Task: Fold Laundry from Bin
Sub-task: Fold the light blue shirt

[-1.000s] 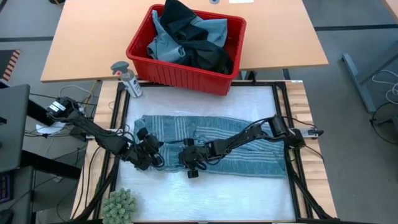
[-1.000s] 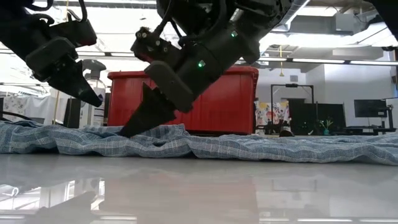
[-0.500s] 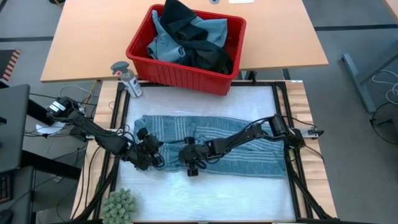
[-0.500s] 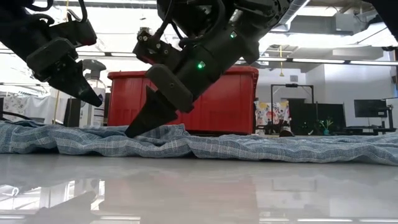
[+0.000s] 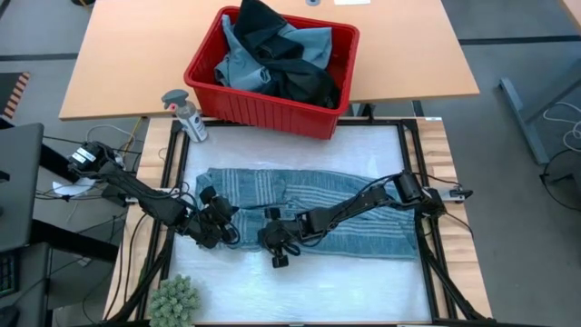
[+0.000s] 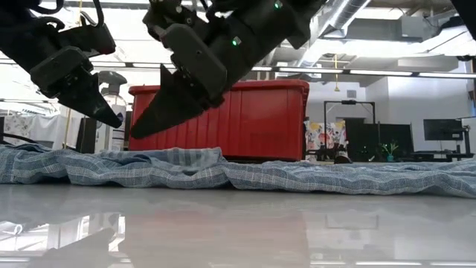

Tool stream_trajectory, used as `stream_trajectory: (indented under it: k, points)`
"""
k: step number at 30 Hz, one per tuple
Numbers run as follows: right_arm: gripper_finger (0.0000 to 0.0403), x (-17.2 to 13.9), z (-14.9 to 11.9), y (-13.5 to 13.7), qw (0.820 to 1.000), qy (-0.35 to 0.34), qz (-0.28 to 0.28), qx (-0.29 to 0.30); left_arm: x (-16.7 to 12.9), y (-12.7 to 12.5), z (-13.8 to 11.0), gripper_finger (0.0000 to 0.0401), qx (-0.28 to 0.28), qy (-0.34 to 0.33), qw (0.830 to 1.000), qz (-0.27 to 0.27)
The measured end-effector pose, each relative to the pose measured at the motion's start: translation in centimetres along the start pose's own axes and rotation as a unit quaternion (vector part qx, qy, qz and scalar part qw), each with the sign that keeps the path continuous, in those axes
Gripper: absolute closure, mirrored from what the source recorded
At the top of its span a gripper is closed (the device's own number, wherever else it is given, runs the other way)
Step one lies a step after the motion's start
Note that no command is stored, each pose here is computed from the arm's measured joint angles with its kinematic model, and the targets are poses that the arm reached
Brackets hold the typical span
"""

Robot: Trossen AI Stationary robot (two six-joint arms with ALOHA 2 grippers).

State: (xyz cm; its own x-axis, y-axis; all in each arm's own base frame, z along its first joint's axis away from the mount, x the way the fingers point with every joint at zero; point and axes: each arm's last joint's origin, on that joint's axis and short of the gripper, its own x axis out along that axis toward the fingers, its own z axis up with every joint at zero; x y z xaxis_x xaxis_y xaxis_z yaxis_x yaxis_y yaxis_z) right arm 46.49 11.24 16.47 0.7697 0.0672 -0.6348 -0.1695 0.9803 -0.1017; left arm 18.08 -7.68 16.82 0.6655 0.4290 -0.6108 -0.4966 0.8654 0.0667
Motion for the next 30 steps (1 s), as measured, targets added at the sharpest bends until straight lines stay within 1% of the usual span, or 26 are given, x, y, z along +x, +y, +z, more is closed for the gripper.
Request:
stream_trajectory:
  k: [3,7,9,12,15,16,18,19,23,27,29,30]
  points:
    - [0.0380,0.0,-0.4,0.2,1.000,0.017,0.006,0.008,0.0,0.0,0.0,0.0401,0.000,0.000,1.000,0.000]
    - [0.0341,0.2,-1.3,0.4,0.999,0.047,0.025,0.011,0.0,0.0,0.0,0.0401,0.000,0.003,1.000,-0.004]
    - [0.0333,0.1,-1.2,0.2,0.999,0.048,0.025,0.008,-0.1,-0.1,0.1,0.0401,-0.004,0.003,1.000,-0.011]
    - [0.0341,-1.1,0.1,-0.5,0.999,0.026,0.021,0.012,-0.7,-0.1,0.9,0.0401,-0.007,-0.005,1.000,-0.025]
    - [0.0364,-2.4,1.5,-1.9,1.000,-0.002,0.004,0.016,-1.6,-0.2,2.5,0.0401,-0.014,-0.030,0.999,-0.042]
    - [0.0374,-2.7,1.7,-2.4,1.000,-0.005,-0.010,0.018,-2.0,-0.2,2.9,0.0401,-0.020,-0.041,0.998,-0.046]
    - [0.0387,-2.6,1.5,-3.6,0.999,0.004,-0.036,0.024,-2.3,-0.1,3.4,0.0401,-0.033,-0.064,0.997,-0.043]
    - [0.0387,-2.6,1.3,-4.2,0.999,0.008,-0.041,0.028,-2.3,-0.1,3.5,0.0401,-0.036,-0.071,0.996,-0.038]
    - [0.0381,-1.7,0.5,-6.4,0.997,0.016,-0.043,0.055,-1.9,-0.4,3.3,0.0401,-0.020,-0.069,0.997,-0.028]
    - [0.0384,-0.6,-0.8,-7.6,0.996,0.025,-0.051,0.063,-1.0,-1.0,2.6,0.0401,-0.013,-0.054,0.998,-0.017]
    - [0.0386,-0.3,-1.6,-7.8,0.996,0.044,-0.043,0.066,-0.4,-1.4,2.2,0.0401,-0.007,-0.046,0.999,-0.011]
    - [0.0386,0.0,-1.8,-7.8,0.996,0.042,-0.038,0.067,-0.1,-1.7,2.1,0.0401,-0.005,-0.044,0.999,-0.010]
